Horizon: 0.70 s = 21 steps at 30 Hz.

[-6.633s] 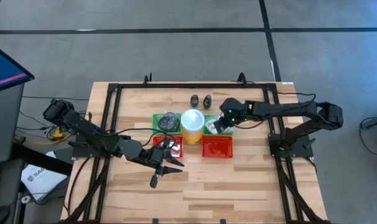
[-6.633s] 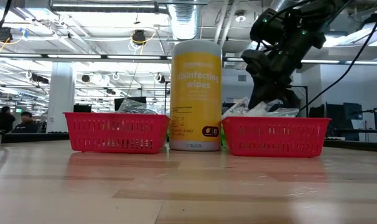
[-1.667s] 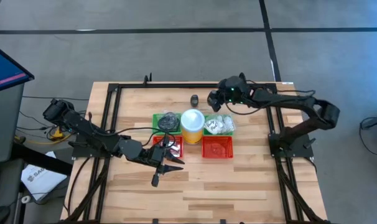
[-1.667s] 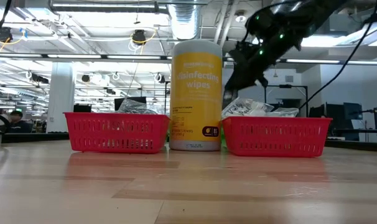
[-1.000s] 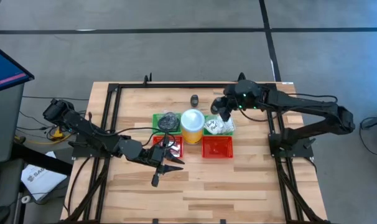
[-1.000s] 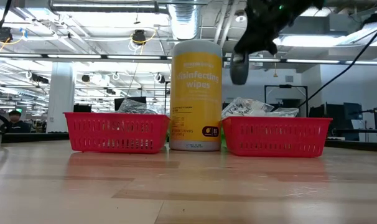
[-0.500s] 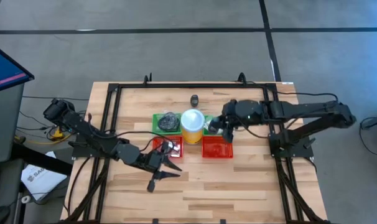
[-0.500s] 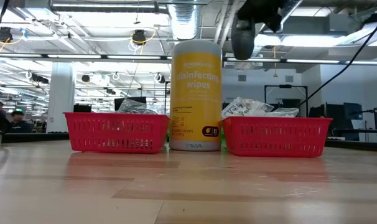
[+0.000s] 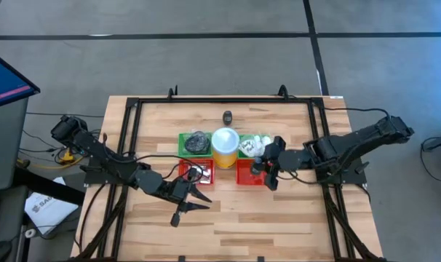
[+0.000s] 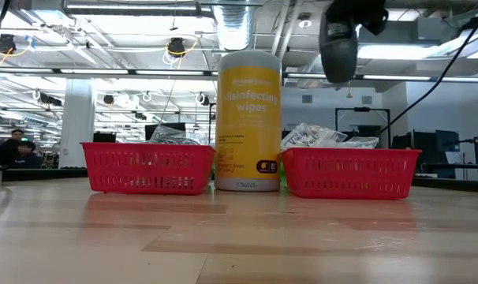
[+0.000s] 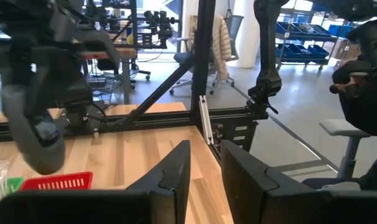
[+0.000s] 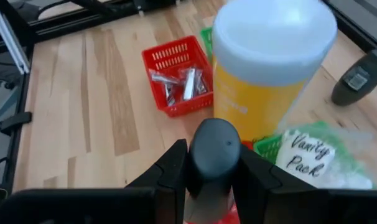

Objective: Pick & Place Travel size toiletries
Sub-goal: Put the right deodorant into the right red basket

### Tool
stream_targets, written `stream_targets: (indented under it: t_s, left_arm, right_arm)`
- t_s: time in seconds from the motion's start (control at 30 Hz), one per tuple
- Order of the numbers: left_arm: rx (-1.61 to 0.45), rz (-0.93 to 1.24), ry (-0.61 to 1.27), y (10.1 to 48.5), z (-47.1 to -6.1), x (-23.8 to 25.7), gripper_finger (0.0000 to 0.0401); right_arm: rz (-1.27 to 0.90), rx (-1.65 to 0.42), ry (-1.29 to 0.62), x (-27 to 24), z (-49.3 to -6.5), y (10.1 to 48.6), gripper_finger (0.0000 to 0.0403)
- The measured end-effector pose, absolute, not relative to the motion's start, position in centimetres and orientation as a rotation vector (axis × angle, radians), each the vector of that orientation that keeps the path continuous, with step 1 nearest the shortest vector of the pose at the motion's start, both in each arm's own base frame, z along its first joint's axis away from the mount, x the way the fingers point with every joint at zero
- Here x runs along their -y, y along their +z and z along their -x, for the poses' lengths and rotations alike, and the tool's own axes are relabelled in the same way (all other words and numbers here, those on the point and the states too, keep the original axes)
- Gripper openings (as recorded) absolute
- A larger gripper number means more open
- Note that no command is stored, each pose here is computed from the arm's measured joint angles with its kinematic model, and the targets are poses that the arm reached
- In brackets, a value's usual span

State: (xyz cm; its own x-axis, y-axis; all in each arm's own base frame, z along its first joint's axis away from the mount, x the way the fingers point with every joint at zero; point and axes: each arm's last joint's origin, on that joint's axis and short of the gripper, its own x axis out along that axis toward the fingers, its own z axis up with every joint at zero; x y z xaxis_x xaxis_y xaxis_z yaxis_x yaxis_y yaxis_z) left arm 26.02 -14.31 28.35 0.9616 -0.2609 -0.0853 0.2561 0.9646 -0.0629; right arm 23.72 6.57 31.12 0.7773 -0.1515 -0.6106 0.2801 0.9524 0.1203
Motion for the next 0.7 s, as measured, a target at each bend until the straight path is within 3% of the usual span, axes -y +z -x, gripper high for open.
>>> stream_targets:
  t_s: [0.7]
  left_arm:
    - [-0.093,0.052,-0.262,28.3,-26.0,14.3,0.0081]
  right_arm:
    - [-0.308,-0.611,-0.369,-6.6,-22.9,23.1,0.0081]
